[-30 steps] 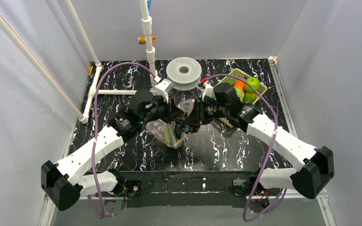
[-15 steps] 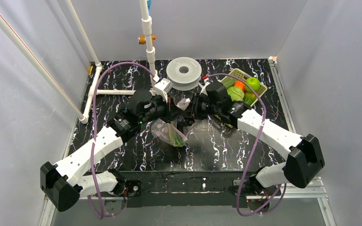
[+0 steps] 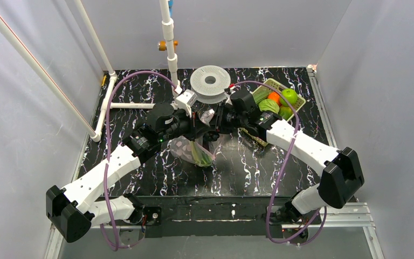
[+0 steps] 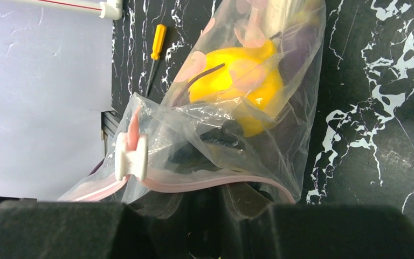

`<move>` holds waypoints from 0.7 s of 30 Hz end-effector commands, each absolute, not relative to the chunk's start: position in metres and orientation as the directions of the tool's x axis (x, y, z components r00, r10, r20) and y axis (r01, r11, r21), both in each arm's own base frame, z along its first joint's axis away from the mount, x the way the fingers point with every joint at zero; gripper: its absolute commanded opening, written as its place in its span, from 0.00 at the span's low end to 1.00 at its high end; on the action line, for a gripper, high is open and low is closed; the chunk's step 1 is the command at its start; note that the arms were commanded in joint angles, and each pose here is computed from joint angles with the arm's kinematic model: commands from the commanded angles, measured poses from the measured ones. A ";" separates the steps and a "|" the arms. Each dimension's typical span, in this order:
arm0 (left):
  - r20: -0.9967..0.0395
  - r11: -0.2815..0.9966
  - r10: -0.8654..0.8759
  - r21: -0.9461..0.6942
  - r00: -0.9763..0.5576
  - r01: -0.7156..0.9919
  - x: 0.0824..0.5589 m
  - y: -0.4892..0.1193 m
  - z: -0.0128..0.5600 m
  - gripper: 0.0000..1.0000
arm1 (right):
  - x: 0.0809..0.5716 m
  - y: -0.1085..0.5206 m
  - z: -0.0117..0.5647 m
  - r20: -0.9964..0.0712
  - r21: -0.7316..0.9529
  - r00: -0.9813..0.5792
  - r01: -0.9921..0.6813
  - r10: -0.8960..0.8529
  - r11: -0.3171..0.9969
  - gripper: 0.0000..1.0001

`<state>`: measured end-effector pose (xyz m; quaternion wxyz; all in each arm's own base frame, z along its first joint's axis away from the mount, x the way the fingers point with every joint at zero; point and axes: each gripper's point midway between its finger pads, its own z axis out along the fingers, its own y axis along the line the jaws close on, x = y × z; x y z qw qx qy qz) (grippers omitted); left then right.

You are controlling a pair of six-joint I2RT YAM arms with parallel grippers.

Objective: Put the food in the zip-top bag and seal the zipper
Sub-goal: Place the fake fruit in the zipper food storage bag.

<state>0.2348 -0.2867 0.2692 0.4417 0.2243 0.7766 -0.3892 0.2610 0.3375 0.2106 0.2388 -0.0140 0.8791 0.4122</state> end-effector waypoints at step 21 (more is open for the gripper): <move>-0.877 0.612 -0.046 -0.403 -0.478 0.680 0.238 -0.279 0.287 0.00 | 0.238 0.341 0.263 -0.459 0.805 -0.862 -0.300 0.216 0.512 0.01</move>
